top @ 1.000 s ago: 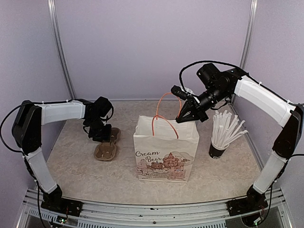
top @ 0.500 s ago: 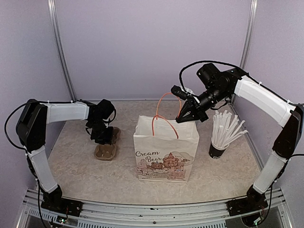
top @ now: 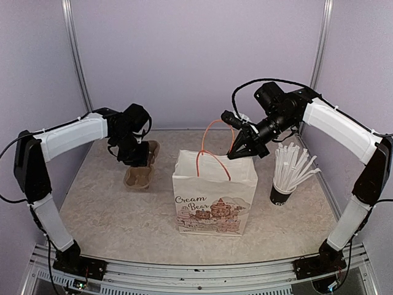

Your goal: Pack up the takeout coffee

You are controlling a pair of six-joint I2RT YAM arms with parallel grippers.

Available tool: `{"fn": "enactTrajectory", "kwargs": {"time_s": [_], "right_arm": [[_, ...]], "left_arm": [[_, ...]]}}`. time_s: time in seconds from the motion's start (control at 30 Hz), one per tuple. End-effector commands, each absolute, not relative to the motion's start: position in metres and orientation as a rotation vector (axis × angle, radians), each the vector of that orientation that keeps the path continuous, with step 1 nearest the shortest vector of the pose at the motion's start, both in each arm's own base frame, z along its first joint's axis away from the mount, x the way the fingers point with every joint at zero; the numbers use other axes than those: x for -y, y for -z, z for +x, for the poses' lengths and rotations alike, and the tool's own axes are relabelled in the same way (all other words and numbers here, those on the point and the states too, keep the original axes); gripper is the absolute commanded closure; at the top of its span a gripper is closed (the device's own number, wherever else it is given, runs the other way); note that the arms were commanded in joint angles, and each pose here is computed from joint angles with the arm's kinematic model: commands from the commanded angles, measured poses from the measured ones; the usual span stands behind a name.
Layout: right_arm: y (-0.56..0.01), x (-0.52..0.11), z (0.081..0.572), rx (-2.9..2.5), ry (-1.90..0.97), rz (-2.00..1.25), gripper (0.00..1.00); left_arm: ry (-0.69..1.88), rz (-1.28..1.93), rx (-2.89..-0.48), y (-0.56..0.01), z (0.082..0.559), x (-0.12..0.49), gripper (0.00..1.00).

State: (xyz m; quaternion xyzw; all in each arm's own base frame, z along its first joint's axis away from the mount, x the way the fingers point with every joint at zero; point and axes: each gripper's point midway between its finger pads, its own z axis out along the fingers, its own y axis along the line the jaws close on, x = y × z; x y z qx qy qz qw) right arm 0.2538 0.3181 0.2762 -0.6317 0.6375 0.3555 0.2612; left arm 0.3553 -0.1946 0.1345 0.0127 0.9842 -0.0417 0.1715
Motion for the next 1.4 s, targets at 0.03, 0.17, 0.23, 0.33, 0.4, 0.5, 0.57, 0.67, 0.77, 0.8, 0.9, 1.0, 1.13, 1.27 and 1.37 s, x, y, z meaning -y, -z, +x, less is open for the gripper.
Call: {"fn": "enactTrajectory", "kwargs": {"time_s": [0.03,0.17,0.23,0.33,0.4,0.5,0.57,0.67,0.77,0.8,0.9,1.0,1.13,1.27,1.37], "right_arm": [[-0.28,-0.322,0.233,-1.725,-1.046,-1.749,1.0],[-0.285,-0.326,0.226,-1.708,-1.071,-1.766,1.0],[-0.287,-0.327,0.224,-1.702,-1.085,-1.768,1.0],[-0.288,-0.329,0.223,-1.699,-1.098,-1.769,1.0],[-0.29,-0.33,0.222,-1.694,-1.109,-1.772,1.0],[-0.293,-0.331,0.22,-1.687,-1.136,-1.776,1.0],[-0.294,-0.332,0.219,-1.686,-1.148,-1.779,1.0],[-0.297,-0.333,0.218,-1.687,-1.167,-1.778,1.0],[-0.3,-0.333,0.217,-1.681,-1.171,-1.778,1.0],[-0.3,-0.334,0.217,-1.681,-1.174,-1.779,1.0],[-0.298,-0.334,0.217,-1.686,-1.18,-1.778,1.0],[-0.297,-0.334,0.215,-1.688,-1.194,-1.78,1.0],[-0.297,-0.335,0.214,-1.685,-1.213,-1.78,1.0],[-0.296,-0.334,0.212,-1.689,-1.221,-1.78,1.0],[-0.295,-0.334,0.212,-1.693,-1.222,-1.779,1.0]], "left_arm": [[0.345,0.141,-2.41,-0.29,0.357,0.221,0.8],[0.52,0.307,-2.13,-0.375,0.335,0.251,0.83],[0.613,0.399,-2.011,-0.404,0.319,0.27,0.84],[0.779,0.562,-1.849,-0.432,0.283,0.302,0.84],[0.87,0.669,-1.744,-0.446,0.257,0.321,0.83],[0.965,0.799,-1.632,-0.449,0.23,0.344,0.83],[1.031,0.885,-1.554,-0.452,0.213,0.359,0.83],[1.107,0.994,-1.497,-0.445,0.196,0.379,0.83],[1.149,1.064,-1.507,-0.429,0.191,0.397,0.84],[1.162,1.086,-1.515,-0.424,0.189,0.402,0.84],[1.187,1.139,-1.527,-0.413,0.182,0.414,0.84],[1.203,1.173,-1.541,-0.402,0.178,0.421,0.85],[1.196,1.212,-1.606,-0.38,0.176,0.422,0.85],[1.173,1.255,-1.716,-0.354,0.171,0.419,0.85],[1.135,1.278,-1.792,-0.337,0.166,0.416,0.85]]}}
